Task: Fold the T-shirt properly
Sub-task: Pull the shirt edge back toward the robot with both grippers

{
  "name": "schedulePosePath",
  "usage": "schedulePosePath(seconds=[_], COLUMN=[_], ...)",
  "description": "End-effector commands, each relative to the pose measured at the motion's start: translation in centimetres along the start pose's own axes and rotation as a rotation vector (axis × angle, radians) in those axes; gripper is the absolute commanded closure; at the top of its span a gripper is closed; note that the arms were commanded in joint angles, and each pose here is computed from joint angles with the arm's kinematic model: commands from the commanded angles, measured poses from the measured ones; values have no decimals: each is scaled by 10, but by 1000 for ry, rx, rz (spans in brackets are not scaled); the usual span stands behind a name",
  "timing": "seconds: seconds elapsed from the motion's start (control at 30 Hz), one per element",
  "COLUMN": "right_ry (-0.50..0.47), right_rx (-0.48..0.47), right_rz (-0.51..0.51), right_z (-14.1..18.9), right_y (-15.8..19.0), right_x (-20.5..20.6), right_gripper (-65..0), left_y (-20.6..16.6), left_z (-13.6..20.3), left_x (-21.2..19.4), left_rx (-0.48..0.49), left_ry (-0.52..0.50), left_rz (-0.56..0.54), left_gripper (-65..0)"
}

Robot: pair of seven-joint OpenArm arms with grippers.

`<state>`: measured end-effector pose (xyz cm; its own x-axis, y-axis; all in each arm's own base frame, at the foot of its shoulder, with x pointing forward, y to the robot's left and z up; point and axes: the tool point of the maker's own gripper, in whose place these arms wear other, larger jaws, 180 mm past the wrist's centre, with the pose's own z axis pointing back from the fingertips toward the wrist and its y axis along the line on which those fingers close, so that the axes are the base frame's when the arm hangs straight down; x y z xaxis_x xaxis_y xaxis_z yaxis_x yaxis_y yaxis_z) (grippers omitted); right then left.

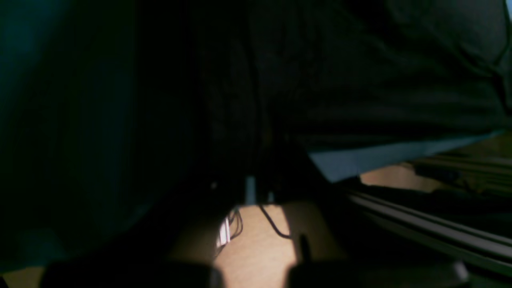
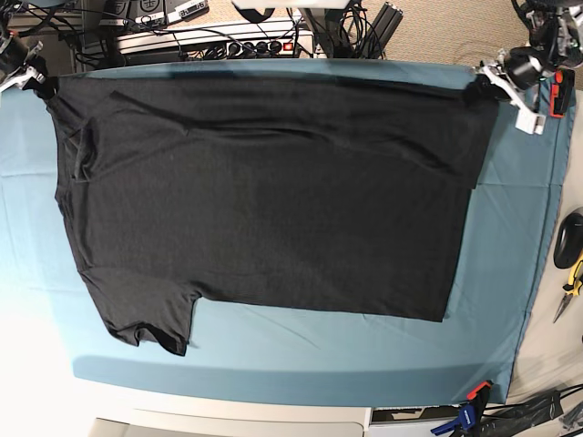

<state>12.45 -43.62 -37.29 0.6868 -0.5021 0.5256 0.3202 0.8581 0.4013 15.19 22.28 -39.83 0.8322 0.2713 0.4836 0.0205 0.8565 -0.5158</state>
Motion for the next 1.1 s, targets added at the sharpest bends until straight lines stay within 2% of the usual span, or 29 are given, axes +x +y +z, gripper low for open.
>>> schedulePosePath(seconds=[0.0, 0.4, 0.77, 0.8, 0.87, 0.93, 0.97, 1.07], right_ry=[-34, -44, -48, -49, -57, -71, -74, -75], right_rx=[-16, -17, -25, -25, -25, -28, -34, -57], right_rz=[45, 53, 59, 59, 59, 61, 66, 83], right_z=[7, 8, 8, 8, 8, 8, 8, 9], right_y=[-2, -1, -3, -3, -3, -3, -4, -8], right_x=[22, 27, 28, 28, 30, 32, 33, 33], right_gripper=[0, 0, 0, -9, -115, -203, -224, -226], left_y=[3, -6, -5, -5, -5, -5, -5, -5], left_z=[7, 2, 2, 2, 2, 2, 2, 2], left_x=[6, -5, -6, -6, -6, -6, -7, -7], left_rx=[12, -15, -12, -10, -10, -10, -10, -10], left_ry=[-10, -11, -7, -5, -5, -5, -4, 0], left_rz=[-18, 24, 18, 16, 16, 16, 16, 16], left_gripper=[0, 0, 0, 0, -3, -67, -102, -173])
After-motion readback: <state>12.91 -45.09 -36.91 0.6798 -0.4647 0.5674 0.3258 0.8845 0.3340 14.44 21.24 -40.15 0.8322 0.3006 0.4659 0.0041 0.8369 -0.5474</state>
